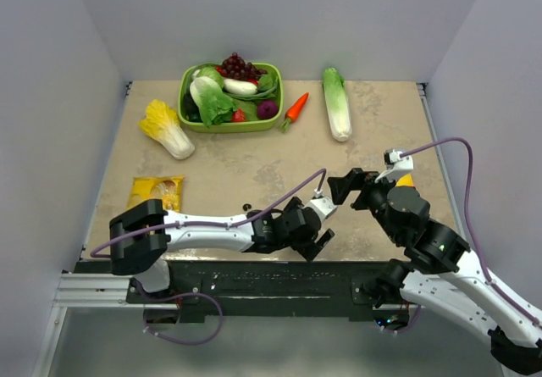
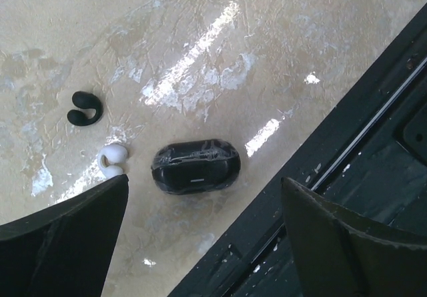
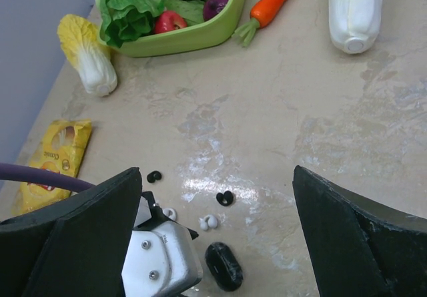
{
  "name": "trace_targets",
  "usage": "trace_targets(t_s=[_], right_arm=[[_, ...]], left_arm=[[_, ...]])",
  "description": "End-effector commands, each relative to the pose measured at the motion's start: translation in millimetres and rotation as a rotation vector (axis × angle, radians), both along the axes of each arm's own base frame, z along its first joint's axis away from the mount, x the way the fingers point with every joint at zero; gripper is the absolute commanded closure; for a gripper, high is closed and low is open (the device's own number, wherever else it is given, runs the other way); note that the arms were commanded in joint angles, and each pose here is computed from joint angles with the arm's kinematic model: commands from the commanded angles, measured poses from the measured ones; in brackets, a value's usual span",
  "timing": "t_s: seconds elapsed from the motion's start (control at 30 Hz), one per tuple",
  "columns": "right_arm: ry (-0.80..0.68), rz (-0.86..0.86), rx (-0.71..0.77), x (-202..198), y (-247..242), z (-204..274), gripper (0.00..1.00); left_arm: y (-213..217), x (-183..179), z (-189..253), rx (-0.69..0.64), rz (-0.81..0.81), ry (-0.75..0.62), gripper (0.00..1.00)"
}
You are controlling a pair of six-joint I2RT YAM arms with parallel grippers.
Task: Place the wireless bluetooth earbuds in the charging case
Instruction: Pick up the charging case at the center of the board.
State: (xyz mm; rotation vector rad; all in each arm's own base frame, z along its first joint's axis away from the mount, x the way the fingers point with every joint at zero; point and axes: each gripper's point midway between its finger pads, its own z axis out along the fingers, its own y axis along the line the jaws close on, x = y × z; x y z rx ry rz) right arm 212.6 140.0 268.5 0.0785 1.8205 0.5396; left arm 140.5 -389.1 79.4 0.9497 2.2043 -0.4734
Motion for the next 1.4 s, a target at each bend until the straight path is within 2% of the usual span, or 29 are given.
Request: trace_targets(t_s=[0.0, 0.33, 1.37], right_arm=[[-0.009, -0.009, 0.03, -3, -4, 11, 0.02], [-0.011, -0.004, 0.036, -4, -3, 12, 0.02], [0.007, -0.009, 0.021, -5, -5, 0, 0.02]], left_arm=[[-12, 6, 5, 0.009, 0.009, -0.018, 0.0], [-12, 10, -23, 0.102, 0.045, -0.006, 0.05], [-13, 3, -57, 0.145, 0.055, 0.055, 0.14]])
